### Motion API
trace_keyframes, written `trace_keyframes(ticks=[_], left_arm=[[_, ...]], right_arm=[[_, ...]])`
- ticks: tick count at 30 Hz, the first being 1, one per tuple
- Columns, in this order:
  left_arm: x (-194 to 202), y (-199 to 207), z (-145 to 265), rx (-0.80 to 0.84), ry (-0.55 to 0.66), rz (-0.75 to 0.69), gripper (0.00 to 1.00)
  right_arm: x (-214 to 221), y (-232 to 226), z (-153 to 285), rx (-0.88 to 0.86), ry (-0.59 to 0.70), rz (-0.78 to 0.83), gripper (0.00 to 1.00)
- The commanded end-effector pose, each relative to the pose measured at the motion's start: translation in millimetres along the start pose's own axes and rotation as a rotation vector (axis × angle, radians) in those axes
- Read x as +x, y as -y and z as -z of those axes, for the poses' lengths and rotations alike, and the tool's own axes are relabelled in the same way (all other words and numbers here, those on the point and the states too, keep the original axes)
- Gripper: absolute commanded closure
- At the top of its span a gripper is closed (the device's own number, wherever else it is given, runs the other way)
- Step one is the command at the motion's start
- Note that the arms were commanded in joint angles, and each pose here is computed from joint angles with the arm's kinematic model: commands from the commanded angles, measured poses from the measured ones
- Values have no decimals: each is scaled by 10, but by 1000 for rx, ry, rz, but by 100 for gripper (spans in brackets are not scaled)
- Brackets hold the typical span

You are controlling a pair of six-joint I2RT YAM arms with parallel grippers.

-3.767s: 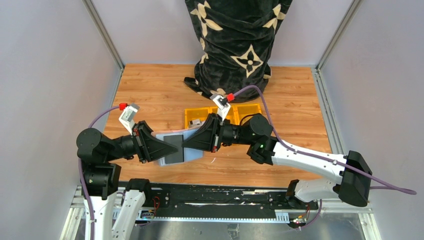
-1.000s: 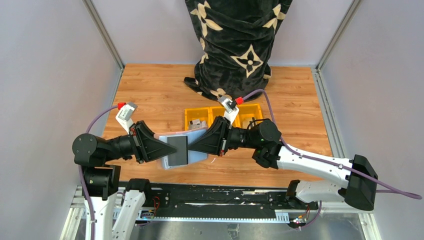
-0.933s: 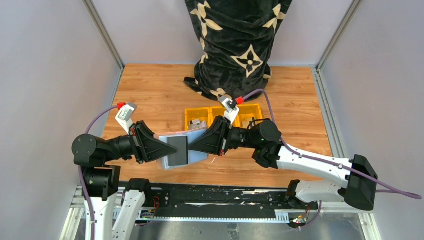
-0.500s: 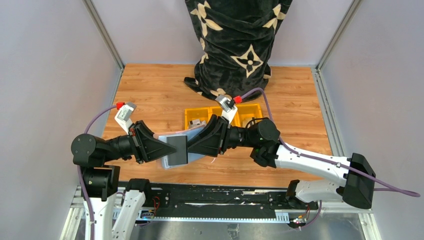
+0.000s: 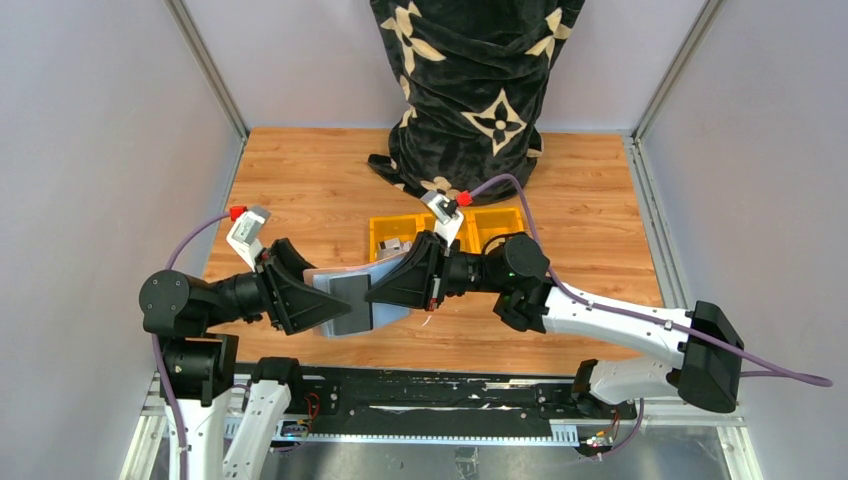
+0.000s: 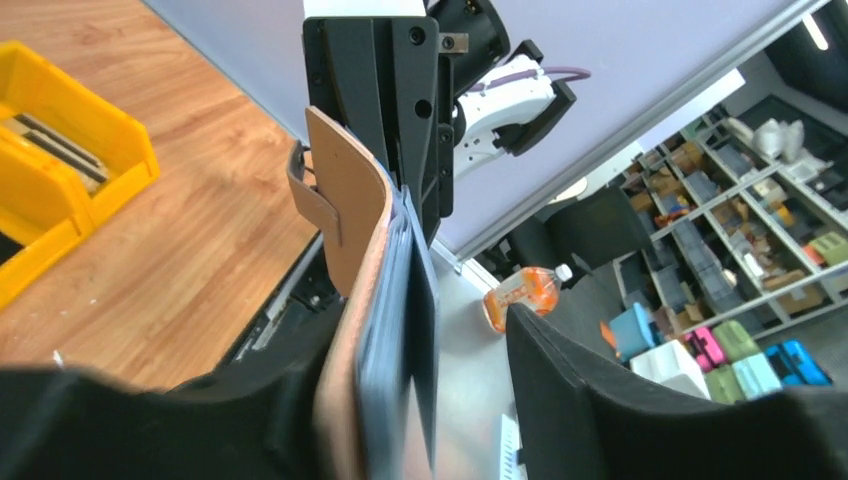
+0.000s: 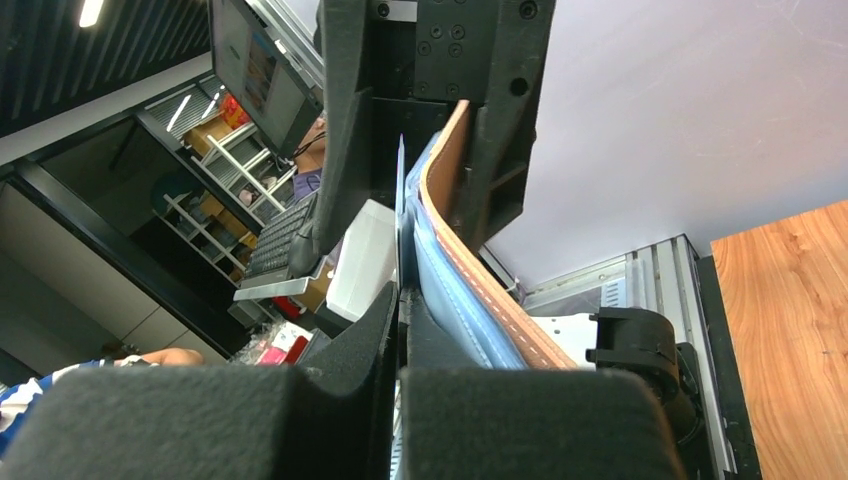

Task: Take the credit cards out of the card holder
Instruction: Remove the credit card from the card holder.

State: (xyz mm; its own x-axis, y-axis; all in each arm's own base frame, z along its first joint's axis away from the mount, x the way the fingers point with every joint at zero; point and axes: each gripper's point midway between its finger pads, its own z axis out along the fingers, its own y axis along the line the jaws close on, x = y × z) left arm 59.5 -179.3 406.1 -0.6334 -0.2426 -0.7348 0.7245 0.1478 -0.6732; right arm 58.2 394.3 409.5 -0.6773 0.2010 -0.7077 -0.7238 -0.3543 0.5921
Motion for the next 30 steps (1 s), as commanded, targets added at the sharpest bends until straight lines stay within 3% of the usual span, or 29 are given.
trace_keyframes(ticks=[1,4,7,17,24,30], left_arm=[[32,3,8,-1,17,33,33],[27,16,3,18,37,67,25],[80,6,14,18,25,76,25],[136,23,28,27,4,72,66],[101,52,21,37,-12,67,80],[71,83,18,39,-11,54,83]], right_arm=[[-105,-173,-79,-52,26,27,100],[-134,-166,-135,-48,33,26,100],[-172,-121,-188,-37,46,25,100],[-199,-54,-175,-1,71,38,100],[-89,-159,-123,-82,36,6,100],[-42,-194,-151,-123,11,-14,93]])
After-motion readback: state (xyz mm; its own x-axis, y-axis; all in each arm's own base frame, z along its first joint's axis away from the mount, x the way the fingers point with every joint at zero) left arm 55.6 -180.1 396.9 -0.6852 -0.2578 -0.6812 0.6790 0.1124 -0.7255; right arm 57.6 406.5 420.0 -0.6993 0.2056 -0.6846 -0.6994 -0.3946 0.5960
